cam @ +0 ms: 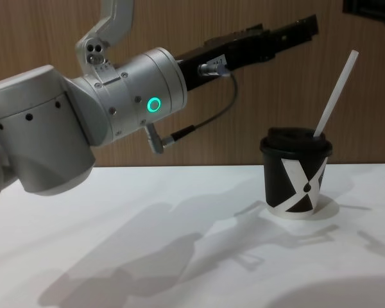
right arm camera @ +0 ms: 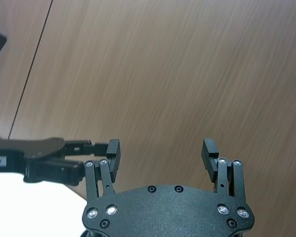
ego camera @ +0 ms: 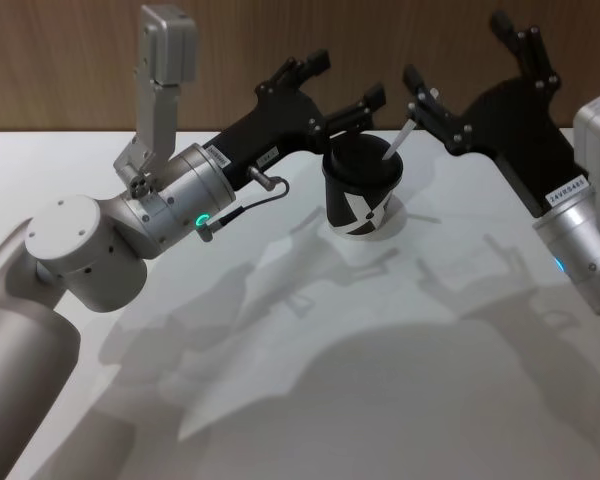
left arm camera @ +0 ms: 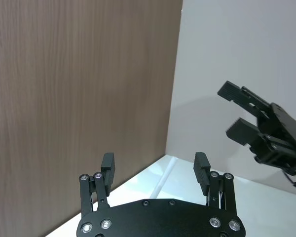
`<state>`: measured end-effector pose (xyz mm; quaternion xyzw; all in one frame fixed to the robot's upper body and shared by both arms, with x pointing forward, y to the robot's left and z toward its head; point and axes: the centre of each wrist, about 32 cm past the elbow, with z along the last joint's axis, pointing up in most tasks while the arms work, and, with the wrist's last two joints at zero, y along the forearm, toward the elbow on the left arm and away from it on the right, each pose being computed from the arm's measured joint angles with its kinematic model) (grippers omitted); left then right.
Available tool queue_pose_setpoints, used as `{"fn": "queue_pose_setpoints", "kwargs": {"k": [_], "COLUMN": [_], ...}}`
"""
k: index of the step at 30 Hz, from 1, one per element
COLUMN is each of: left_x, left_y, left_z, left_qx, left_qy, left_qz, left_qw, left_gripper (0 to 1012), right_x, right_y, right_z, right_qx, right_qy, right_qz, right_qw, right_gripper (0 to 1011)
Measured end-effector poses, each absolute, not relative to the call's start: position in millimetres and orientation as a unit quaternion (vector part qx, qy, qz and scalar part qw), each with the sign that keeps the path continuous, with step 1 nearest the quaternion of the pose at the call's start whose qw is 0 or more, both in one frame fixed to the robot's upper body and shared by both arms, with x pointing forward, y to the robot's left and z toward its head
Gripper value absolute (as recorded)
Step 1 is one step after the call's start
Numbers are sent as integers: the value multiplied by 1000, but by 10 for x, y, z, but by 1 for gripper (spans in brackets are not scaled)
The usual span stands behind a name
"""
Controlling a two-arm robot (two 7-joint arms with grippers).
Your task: Pick up the straw with one hand, pass it to the other hand, and insert it into the cup.
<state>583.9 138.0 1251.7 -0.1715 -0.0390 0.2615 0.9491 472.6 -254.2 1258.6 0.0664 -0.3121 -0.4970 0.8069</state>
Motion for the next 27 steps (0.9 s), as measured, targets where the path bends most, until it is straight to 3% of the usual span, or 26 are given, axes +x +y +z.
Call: {"fn": "queue_pose_setpoints", "kwargs": {"k": [27], "left_x": [5840], "left_y": [1399], "left_z": [12484], "left_qx": [-194], "left_qy": [-27], "left_qz": [246], "left_qw": [949], "left_gripper": [1003], "right_x": [4841], "right_y": [-2318], "right_z": [12663], "right_qx": [162], "right_qy": [-236], "right_qz": [-510], "right_qw": [811], "right_gripper": [1001]}}
